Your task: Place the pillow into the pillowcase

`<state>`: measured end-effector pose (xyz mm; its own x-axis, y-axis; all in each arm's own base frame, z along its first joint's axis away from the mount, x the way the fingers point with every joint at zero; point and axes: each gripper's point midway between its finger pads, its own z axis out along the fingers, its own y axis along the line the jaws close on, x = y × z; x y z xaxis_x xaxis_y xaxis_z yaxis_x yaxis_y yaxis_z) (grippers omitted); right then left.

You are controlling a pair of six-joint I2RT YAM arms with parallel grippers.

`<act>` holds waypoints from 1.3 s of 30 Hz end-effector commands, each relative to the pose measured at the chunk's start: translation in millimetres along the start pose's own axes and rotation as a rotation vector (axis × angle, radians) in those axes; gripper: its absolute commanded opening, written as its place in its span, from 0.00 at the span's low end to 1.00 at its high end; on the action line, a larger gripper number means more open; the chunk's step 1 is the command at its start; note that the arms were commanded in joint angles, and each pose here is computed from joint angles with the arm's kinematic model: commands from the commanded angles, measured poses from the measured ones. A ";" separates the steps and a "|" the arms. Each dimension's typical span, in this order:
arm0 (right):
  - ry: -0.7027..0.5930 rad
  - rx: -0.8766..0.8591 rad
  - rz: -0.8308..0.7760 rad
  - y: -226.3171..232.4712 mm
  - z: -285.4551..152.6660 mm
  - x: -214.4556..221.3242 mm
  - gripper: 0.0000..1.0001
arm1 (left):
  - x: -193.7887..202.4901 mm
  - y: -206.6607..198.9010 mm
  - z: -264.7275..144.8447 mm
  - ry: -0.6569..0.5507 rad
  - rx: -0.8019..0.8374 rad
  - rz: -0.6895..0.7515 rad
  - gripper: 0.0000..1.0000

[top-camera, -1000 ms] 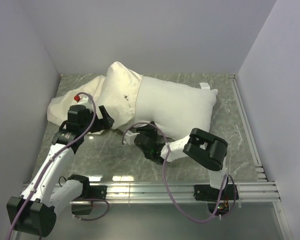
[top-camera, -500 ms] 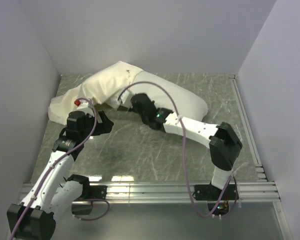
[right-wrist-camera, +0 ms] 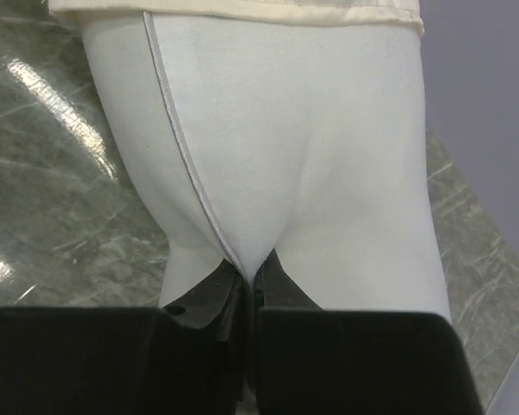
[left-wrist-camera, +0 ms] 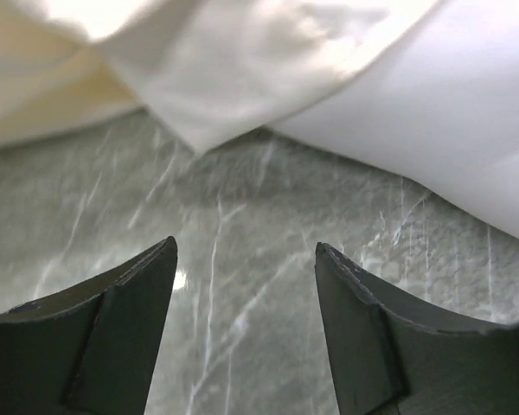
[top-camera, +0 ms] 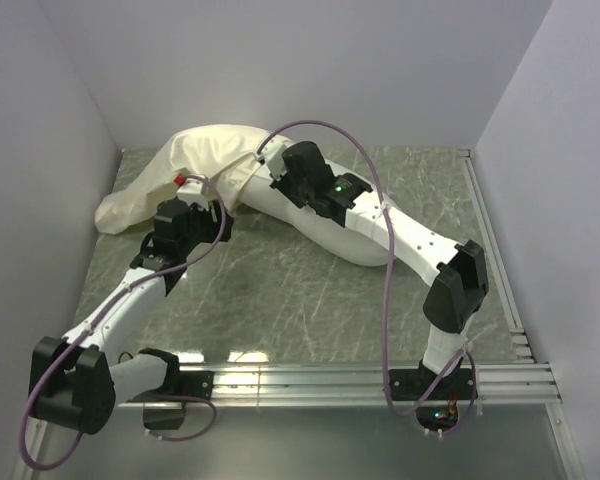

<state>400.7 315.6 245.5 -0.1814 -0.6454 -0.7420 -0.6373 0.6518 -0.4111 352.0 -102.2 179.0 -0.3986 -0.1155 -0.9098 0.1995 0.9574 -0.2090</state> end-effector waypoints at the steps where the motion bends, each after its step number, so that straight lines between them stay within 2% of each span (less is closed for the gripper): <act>1: -0.124 -0.023 0.093 -15.1 -16.0 -47.3 0.00 | -71.3 -26.7 4.5 -0.220 0.069 0.131 0.71; 5: -0.127 -0.049 0.119 -15.4 -15.2 -53.3 0.00 | -87.4 -33.8 19.7 -0.218 0.055 0.282 0.70; 6: -0.124 -0.056 0.124 -13.2 -13.9 -53.5 0.00 | -80.5 -36.1 30.4 -0.181 0.058 0.303 0.71; 7: -0.131 -0.058 0.125 -14.5 -15.1 -56.3 0.00 | -92.0 -42.3 34.2 -0.190 0.047 0.319 0.71; 8: -0.133 -0.064 0.129 -13.6 -15.7 -57.1 0.00 | -80.7 -39.3 45.9 -0.135 0.031 0.327 0.69; 10: -0.137 -0.067 0.129 -13.1 -18.0 -58.2 0.00 | -94.3 -39.8 53.1 -0.148 0.009 0.318 0.66; 11: -0.138 -0.065 0.130 -13.8 -18.3 -57.7 0.00 | -98.0 -39.6 56.4 -0.158 0.001 0.310 0.60; 12: -0.143 -0.067 0.131 -14.4 -21.0 -58.8 0.00 | -100.3 -38.2 62.3 -0.161 -0.011 0.311 0.45; 13: -0.142 -0.069 0.132 -13.7 -21.2 -57.9 0.00 | -104.0 -35.2 64.0 -0.170 -0.031 0.303 0.39; 14: -0.142 -0.074 0.134 -13.2 -22.7 -56.7 0.00 | -107.7 -36.8 68.5 -0.160 -0.023 0.282 0.27; 17: -0.147 -0.075 0.140 -13.2 -23.4 -57.5 0.00 | -109.3 -43.9 67.6 -0.138 0.018 0.269 0.06; 18: -0.152 -0.077 0.148 -13.5 -24.0 -58.7 0.00 | -112.2 -56.2 61.8 -0.140 0.078 0.216 0.01; 21: -0.161 -0.103 0.173 -10.3 -25.0 -60.9 0.00 | -121.6 -80.1 40.9 -0.161 0.195 0.145 0.00; 25: -0.180 -0.163 0.210 -0.7 -28.3 -66.8 0.00 | -122.6 -135.0 2.8 -0.127 0.475 0.050 0.01; 28: -0.207 -0.206 0.243 4.4 -35.9 -74.8 0.00 | -125.4 -159.9 -20.2 -0.106 0.587 -0.031 0.00; 35: -0.299 -0.333 0.348 11.8 -66.5 -102.5 0.00 | -101.0 -215.7 -68.2 0.061 0.858 -0.266 0.00; 36: -0.305 -0.341 0.369 10.8 -70.4 -105.2 0.00 | -102.4 -220.9 -74.6 0.069 0.884 -0.314 0.00; 39: -0.342 -0.372 0.391 9.1 -84.3 -113.9 0.00 | -73.4 -226.0 -83.4 0.150 0.900 -0.368 0.00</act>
<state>365.9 336.8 263.9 -0.3956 -0.4228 -0.8153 -0.7432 0.6690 0.0137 321.7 -257.3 287.6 -0.5789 -0.2944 -0.7604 0.5458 0.5530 -0.6295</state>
